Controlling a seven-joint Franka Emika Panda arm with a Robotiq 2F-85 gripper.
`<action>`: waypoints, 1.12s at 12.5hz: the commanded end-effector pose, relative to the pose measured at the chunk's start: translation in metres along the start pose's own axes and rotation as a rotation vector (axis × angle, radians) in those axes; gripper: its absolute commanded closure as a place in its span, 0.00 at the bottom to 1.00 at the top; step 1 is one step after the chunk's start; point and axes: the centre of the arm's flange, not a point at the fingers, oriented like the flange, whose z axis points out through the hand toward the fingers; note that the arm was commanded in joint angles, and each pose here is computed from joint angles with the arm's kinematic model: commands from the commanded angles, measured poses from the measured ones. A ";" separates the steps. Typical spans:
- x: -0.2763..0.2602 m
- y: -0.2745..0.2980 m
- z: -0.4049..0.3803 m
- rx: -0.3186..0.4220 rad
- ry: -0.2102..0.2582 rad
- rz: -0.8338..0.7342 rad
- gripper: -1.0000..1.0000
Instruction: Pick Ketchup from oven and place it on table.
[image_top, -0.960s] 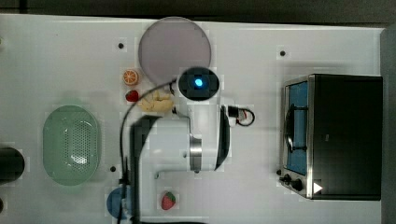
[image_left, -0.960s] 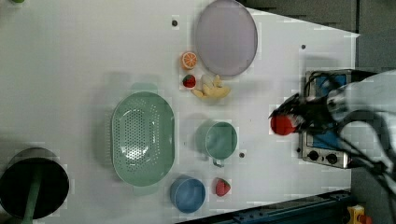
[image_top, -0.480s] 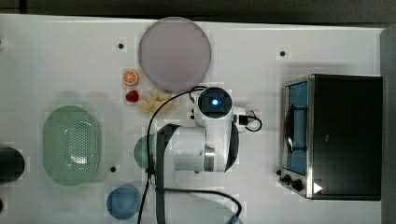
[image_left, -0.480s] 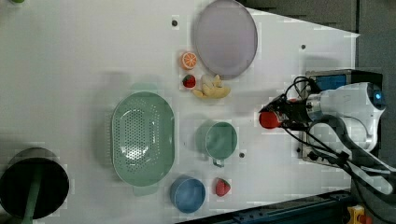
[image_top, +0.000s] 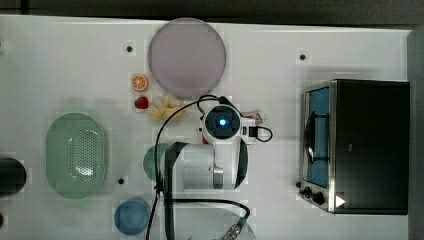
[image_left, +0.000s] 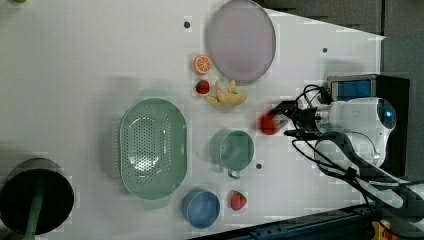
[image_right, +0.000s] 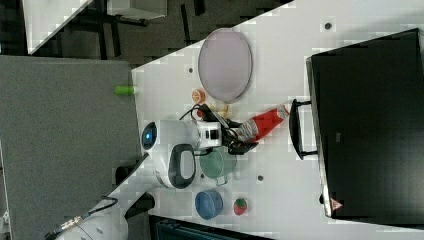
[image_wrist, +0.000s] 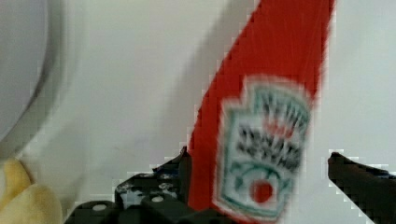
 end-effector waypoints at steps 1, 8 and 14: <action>0.007 -0.001 -0.032 0.043 0.023 0.054 0.00; 0.015 -0.002 -0.241 0.127 0.063 0.055 0.00; 0.008 0.007 -0.412 0.180 0.105 0.042 0.00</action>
